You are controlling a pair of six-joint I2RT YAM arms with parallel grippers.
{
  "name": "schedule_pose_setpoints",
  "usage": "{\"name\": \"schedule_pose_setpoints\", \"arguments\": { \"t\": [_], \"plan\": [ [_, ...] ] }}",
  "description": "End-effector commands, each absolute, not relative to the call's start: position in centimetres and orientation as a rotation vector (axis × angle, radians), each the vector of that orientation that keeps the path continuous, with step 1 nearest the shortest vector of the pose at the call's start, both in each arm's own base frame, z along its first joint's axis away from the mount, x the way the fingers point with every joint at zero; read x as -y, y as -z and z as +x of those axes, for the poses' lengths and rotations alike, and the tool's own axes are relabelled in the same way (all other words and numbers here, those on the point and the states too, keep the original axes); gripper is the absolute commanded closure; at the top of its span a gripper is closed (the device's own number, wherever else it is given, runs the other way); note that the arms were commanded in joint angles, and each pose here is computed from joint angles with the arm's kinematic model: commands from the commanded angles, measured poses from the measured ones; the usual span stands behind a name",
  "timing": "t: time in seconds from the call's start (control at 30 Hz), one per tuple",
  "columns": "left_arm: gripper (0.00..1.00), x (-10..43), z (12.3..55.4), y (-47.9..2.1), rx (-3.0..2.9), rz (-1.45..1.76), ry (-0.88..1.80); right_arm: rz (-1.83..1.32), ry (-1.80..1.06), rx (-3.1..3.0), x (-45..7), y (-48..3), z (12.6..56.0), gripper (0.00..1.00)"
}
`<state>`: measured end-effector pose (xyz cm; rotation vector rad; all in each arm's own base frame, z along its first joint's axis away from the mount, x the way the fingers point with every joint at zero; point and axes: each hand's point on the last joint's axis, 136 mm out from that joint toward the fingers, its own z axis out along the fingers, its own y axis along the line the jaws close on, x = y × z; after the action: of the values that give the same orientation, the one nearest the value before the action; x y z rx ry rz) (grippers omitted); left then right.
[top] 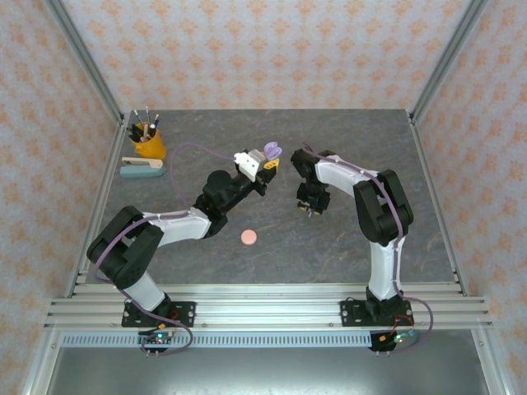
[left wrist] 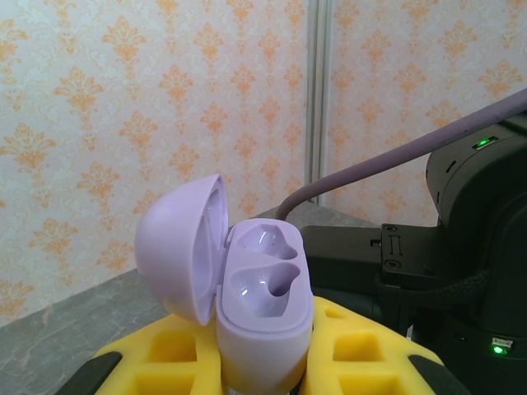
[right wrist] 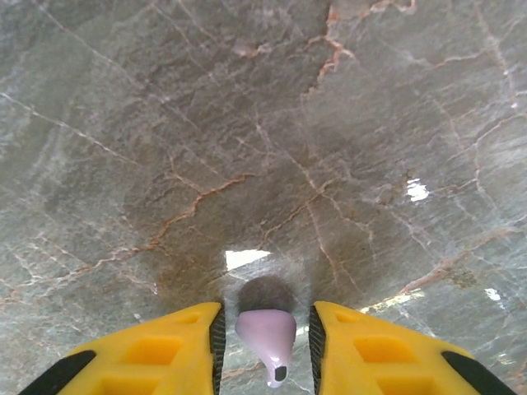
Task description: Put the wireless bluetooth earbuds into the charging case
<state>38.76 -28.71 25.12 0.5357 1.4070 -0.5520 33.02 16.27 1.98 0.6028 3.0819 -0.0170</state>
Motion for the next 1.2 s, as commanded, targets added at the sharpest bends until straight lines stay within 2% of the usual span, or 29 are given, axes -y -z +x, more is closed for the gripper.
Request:
{"name": "schedule_pose_setpoints", "arguments": {
  "t": [0.0,0.3,0.73,1.17],
  "plan": [
    [1.00,28.4,39.1,-27.0,-1.345,0.506,0.555,0.612,0.058,-3.085,-16.2,-1.6,33.0,0.67],
    [1.00,28.3,39.0,-27.0,-1.346,0.508,0.553,0.600,0.075,-3.090,-16.0,-1.0,32.8,0.70],
    [1.00,28.4,38.9,-27.2,-1.349,0.516,0.553,0.567,0.035,-3.090,-15.4,-0.5,32.4,0.82],
    [1.00,28.5,38.9,-27.7,-1.348,0.521,0.553,0.457,-0.123,-2.948,-15.6,-3.0,33.1,0.83]
  ]
}}
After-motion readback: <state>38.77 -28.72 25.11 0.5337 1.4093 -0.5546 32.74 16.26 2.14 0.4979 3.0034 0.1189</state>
